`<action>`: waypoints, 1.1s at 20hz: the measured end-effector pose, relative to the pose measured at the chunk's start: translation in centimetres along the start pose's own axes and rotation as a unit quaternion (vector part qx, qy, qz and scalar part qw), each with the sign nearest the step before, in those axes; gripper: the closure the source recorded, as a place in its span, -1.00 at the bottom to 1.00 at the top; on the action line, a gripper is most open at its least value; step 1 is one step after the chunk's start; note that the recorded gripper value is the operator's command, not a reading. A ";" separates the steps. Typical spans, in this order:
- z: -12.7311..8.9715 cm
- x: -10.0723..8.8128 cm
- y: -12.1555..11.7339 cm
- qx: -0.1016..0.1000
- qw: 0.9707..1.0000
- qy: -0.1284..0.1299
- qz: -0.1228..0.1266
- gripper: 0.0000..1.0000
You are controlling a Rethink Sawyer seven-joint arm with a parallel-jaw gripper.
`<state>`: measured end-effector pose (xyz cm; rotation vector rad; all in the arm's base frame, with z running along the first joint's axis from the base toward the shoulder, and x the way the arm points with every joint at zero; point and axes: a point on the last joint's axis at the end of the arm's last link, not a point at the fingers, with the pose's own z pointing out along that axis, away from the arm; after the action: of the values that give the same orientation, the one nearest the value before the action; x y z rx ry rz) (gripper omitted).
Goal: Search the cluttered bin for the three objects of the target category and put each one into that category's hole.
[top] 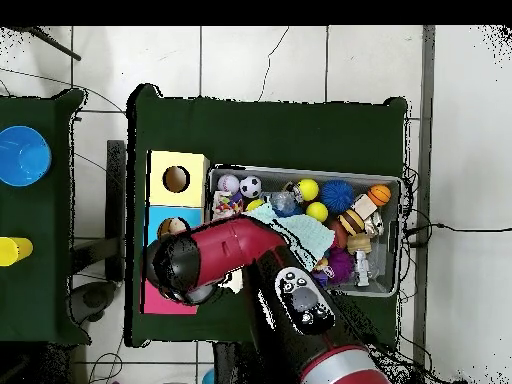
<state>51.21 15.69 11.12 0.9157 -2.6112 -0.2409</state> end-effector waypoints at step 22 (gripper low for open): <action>1.5 -3.1 6.5 0.000 0.999 -0.008 0.046 1.00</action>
<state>49.16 22.78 10.63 0.7934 -2.6596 -0.2240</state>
